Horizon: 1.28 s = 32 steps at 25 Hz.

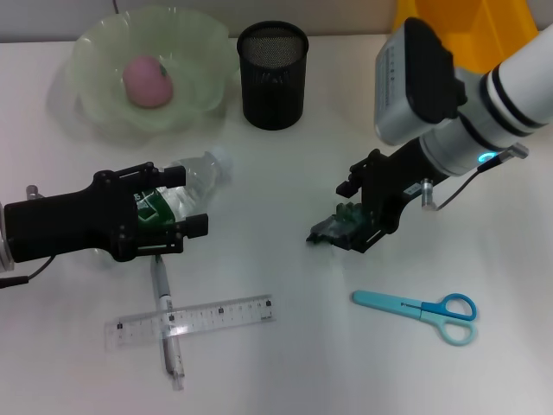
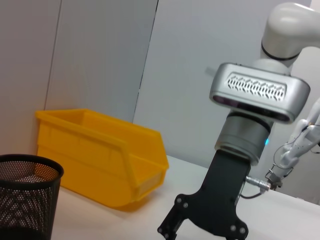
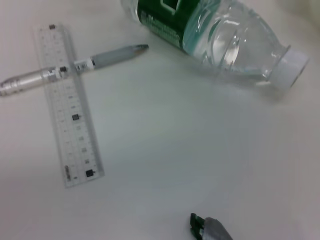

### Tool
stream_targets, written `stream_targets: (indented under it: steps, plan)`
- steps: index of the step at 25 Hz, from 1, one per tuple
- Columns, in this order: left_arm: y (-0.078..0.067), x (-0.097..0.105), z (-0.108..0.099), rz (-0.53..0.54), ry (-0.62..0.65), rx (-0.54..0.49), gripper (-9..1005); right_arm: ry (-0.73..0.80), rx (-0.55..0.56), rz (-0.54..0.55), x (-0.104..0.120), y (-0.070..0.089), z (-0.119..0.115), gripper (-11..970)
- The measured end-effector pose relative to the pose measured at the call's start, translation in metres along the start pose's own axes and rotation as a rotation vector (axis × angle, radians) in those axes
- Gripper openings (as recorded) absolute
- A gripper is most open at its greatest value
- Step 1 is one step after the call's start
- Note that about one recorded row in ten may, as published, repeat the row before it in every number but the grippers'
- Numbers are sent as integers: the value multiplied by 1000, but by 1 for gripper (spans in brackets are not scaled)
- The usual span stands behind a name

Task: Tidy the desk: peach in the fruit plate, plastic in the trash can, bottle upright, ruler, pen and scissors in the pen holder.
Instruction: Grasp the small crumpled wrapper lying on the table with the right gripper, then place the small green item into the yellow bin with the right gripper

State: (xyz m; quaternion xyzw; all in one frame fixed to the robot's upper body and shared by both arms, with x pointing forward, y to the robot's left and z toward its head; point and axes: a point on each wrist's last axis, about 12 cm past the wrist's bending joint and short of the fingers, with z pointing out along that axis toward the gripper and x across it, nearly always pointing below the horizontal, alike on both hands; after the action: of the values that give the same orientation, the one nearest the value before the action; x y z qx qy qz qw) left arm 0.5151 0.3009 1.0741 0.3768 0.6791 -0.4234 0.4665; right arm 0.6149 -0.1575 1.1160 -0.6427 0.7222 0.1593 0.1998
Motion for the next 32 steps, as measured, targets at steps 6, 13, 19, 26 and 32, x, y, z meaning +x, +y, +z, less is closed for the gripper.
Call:
stream_targets:
  steps: [6, 13, 19, 26, 32]
  plan:
    - [0, 0, 0, -1, -2, -2, 860, 1, 9, -21, 0, 2, 6, 768]
    - [0, 0, 0, 0, -4, 0, 859, 1, 14, -10, 2, 1, 8, 767]
    - [0, -1, 1, 4, -5, -1, 859, 11, 20, -11, 3, 2, 11, 587]
    - [1, -1, 0, 3, -8, -5, 859, 11, 18, -1, 3, 2, 11, 297]
    - [1, -2, 0, 6, -12, -8, 859, 9, 3, 18, 3, 2, 9, 184]
